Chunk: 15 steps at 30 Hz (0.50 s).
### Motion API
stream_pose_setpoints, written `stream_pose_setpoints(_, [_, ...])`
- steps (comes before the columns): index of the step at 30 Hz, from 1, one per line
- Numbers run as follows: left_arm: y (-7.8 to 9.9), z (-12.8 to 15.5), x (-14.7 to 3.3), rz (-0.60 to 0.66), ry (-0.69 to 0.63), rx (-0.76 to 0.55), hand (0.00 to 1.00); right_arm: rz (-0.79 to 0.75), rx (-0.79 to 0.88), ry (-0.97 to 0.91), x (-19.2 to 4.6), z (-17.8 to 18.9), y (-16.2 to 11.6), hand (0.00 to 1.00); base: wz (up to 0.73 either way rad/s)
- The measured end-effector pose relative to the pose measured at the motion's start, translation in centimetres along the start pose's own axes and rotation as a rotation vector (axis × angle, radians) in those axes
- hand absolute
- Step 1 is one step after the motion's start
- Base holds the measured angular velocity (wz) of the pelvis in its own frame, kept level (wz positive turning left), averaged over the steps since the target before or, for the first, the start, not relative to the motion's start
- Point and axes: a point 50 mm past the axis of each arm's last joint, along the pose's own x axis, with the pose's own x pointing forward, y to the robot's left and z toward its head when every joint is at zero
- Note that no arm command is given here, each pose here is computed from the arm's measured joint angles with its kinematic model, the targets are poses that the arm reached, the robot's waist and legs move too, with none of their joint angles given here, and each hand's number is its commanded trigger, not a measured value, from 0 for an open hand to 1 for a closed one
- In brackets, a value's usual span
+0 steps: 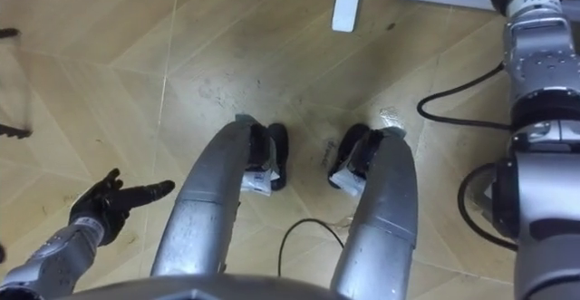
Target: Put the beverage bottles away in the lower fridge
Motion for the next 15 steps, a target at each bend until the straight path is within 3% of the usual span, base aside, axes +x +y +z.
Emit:
stream_pose_setpoints(9, [1.4,-2.5,-0.1,0.040,0.092,-0.066,0.00,-0.157,-0.041,0.013,-2.2,0.0,-4.7,0.00,-0.04])
stream_pose_setpoints(15, [2.1,-3.2,0.0,0.046,0.128,-0.070,0.00,-0.293,-0.101,0.070,-5.8,-0.8,-9.7,0.00,-0.08])
